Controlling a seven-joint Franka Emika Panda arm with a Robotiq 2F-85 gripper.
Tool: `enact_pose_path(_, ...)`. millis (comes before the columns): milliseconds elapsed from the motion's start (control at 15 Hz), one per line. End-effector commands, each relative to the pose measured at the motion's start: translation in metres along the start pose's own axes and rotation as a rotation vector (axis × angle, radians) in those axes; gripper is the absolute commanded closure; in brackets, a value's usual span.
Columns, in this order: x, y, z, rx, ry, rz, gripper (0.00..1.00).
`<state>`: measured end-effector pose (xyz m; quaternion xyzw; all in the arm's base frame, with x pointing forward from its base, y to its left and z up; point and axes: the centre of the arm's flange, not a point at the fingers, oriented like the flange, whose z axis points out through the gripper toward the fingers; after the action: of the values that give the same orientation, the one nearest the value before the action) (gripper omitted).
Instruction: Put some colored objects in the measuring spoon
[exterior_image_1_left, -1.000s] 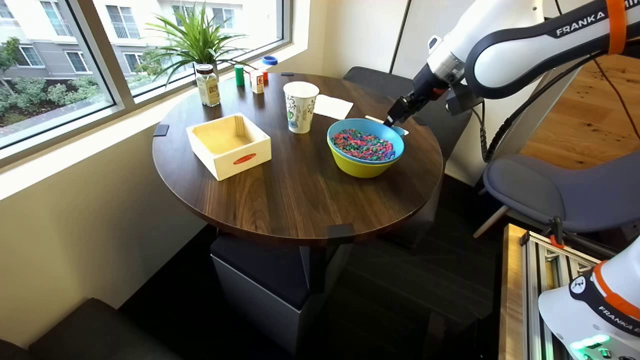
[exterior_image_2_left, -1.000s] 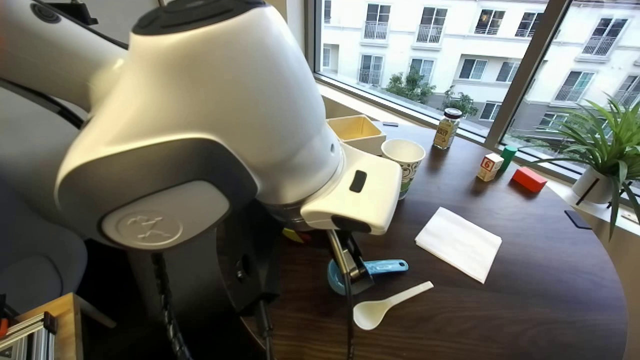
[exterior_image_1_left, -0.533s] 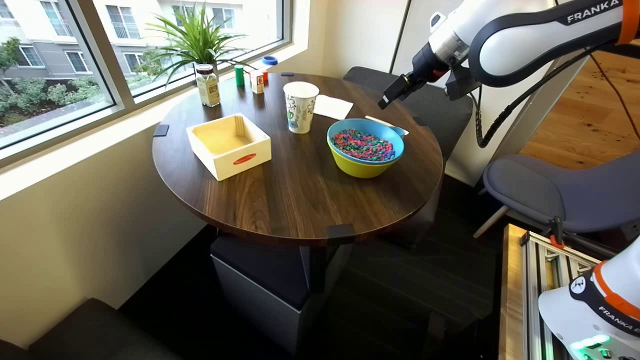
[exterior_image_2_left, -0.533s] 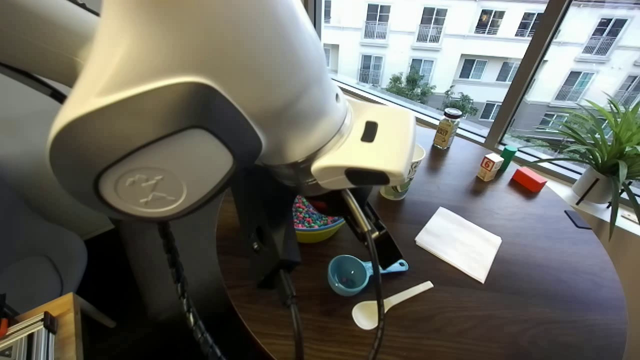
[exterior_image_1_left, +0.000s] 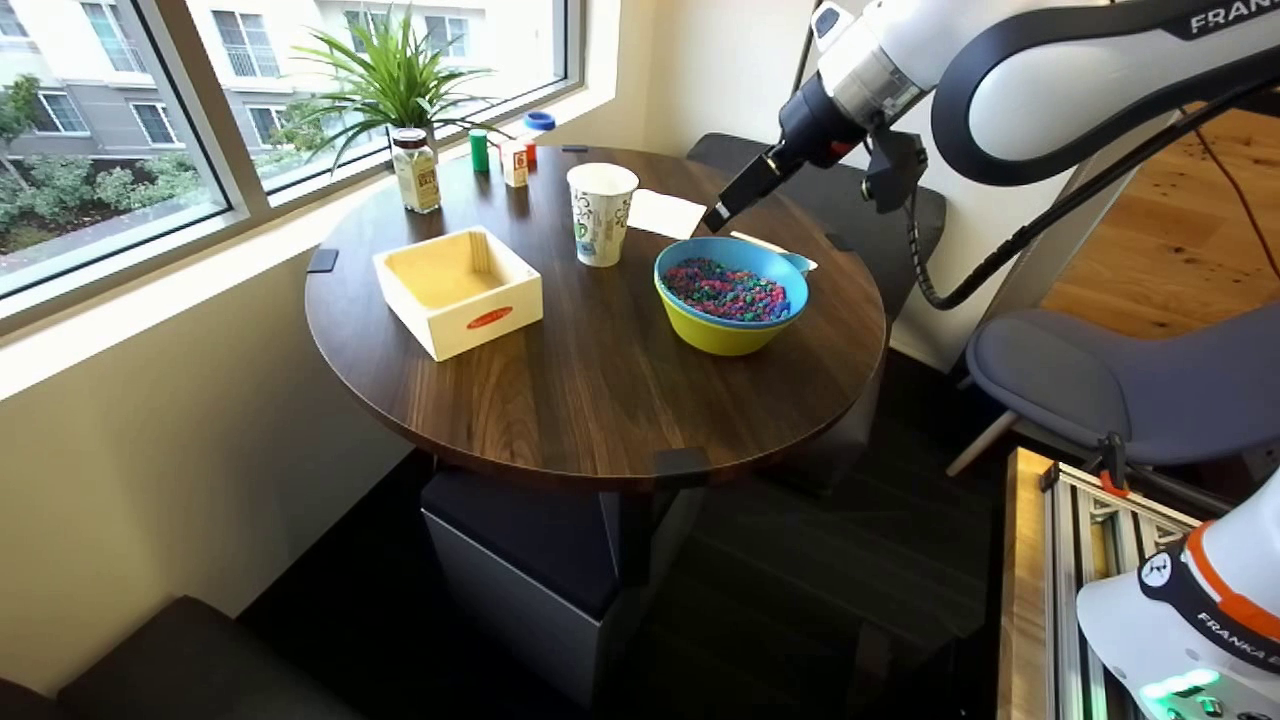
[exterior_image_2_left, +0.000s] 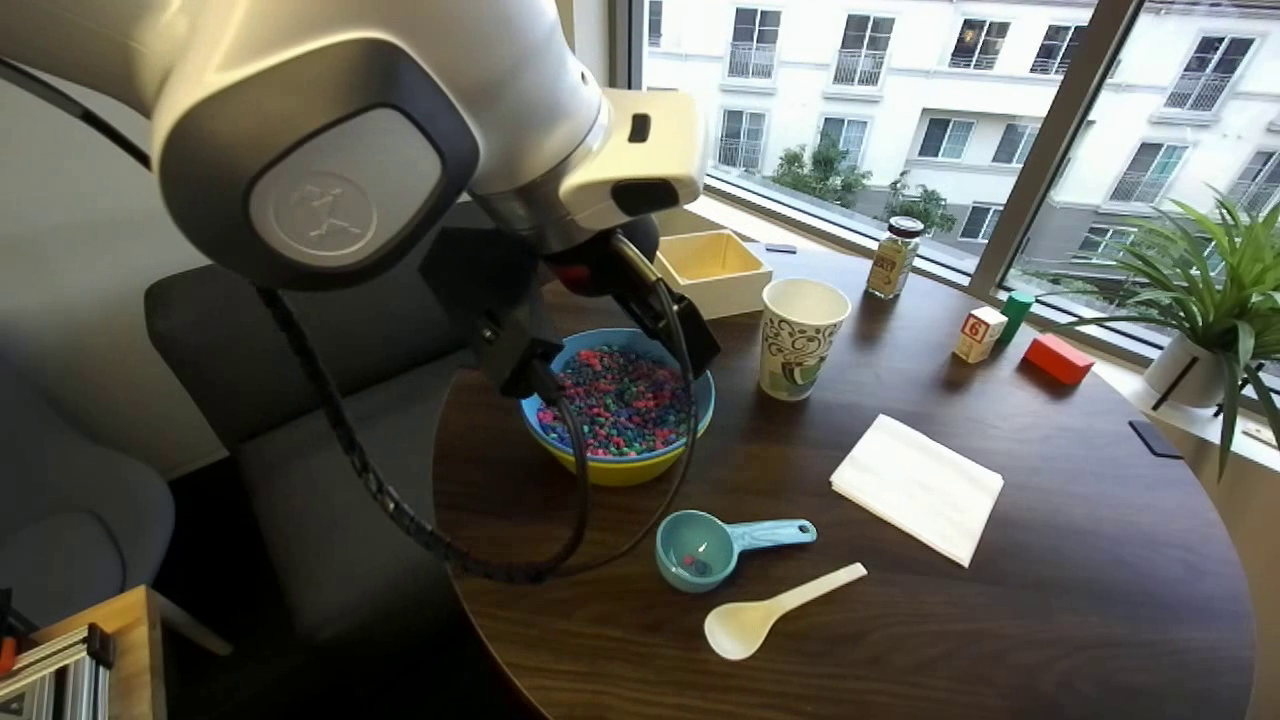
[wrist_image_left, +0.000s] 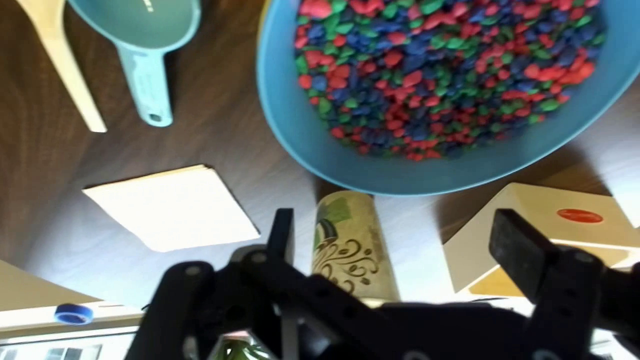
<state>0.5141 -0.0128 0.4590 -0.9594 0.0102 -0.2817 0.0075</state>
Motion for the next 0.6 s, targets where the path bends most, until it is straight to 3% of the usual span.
enact_pose_path(0,-0.009,-0.022,0.024,0.06,-0.065,-0.038,0.0)
enact_pose_path(200,-0.018,-0.03,0.038,0.077,-0.103,-0.052,0.0)
enact_pose_path(267,-0.02,-0.03,0.042,0.079,-0.11,-0.055,0.07)
enact_pose_path(400,-0.022,-0.029,0.046,0.077,-0.121,-0.061,0.34)
enact_pose_path(533,-0.024,-0.028,0.048,0.076,-0.131,-0.063,0.51)
